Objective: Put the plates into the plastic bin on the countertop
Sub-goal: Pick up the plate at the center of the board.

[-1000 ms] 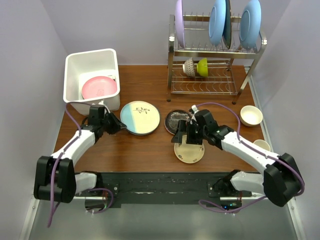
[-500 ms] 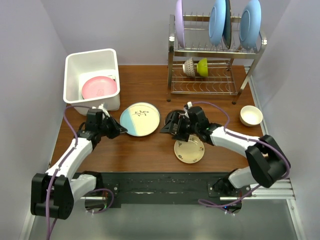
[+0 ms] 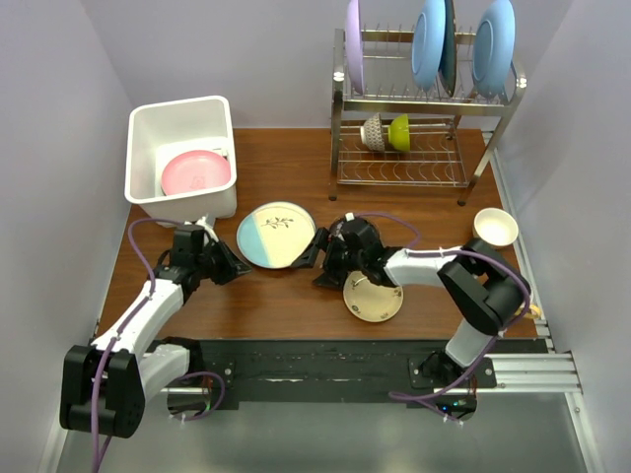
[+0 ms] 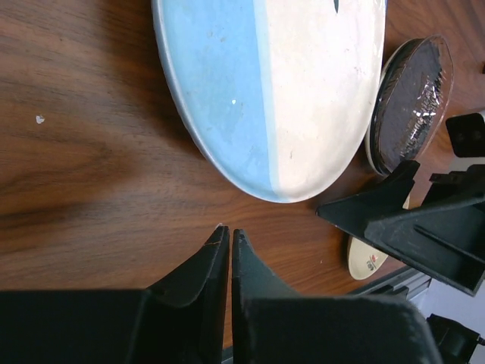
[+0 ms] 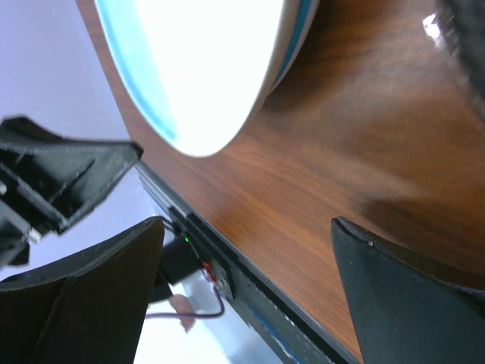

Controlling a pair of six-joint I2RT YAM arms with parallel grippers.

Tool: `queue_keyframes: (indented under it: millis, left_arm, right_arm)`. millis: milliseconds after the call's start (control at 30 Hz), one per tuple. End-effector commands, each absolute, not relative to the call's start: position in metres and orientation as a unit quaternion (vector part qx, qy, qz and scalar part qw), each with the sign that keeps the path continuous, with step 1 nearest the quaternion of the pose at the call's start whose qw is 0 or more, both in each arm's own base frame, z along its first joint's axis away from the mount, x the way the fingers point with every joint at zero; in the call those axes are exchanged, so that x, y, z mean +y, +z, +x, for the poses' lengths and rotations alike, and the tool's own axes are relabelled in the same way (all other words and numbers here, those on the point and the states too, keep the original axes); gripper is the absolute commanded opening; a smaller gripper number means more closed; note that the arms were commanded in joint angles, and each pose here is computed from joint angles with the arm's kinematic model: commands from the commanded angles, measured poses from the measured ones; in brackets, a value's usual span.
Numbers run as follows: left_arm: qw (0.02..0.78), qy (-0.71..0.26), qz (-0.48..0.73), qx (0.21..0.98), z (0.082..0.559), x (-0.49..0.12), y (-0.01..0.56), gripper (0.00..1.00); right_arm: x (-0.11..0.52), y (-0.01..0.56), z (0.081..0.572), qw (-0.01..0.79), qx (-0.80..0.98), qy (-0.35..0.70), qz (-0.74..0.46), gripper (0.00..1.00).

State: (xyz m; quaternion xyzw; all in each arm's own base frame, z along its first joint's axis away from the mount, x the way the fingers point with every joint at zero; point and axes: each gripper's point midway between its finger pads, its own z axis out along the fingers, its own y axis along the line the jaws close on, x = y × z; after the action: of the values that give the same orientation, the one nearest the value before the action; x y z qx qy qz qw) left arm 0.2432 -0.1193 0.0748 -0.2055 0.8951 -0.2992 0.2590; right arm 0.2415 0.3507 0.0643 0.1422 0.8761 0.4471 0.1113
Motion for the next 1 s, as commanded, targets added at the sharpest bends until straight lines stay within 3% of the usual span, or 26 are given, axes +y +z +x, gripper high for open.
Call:
queue_keyframes:
  millis: [0, 233, 600, 967]
  left_arm:
    - [0.286, -0.304, -0.19, 0.888, 0.255, -0.121, 0.093, 0.13]
    - [0.284, -0.299, -0.185, 0.892, 0.258, -0.121, 0.092, 0.17]
    - [0.284, -0.286, -0.176, 0.898, 0.253, -0.116, 0.09, 0.17]
    - [0.283, -0.279, -0.177, 0.9, 0.251, -0.115, 0.087, 0.17]
  right_arm:
    - [0.362, 0.082, 0.265, 0.137, 0.842, 0.487, 0.19, 0.93]
    - [0.372, 0.073, 0.28, 0.127, 0.823, 0.502, 0.234, 0.79]
    - [0.379, 0.063, 0.292, 0.12, 0.835, 0.477, 0.248, 0.48]
    - [0.378, 0.058, 0.288, 0.115, 0.851, 0.458, 0.23, 0.07]
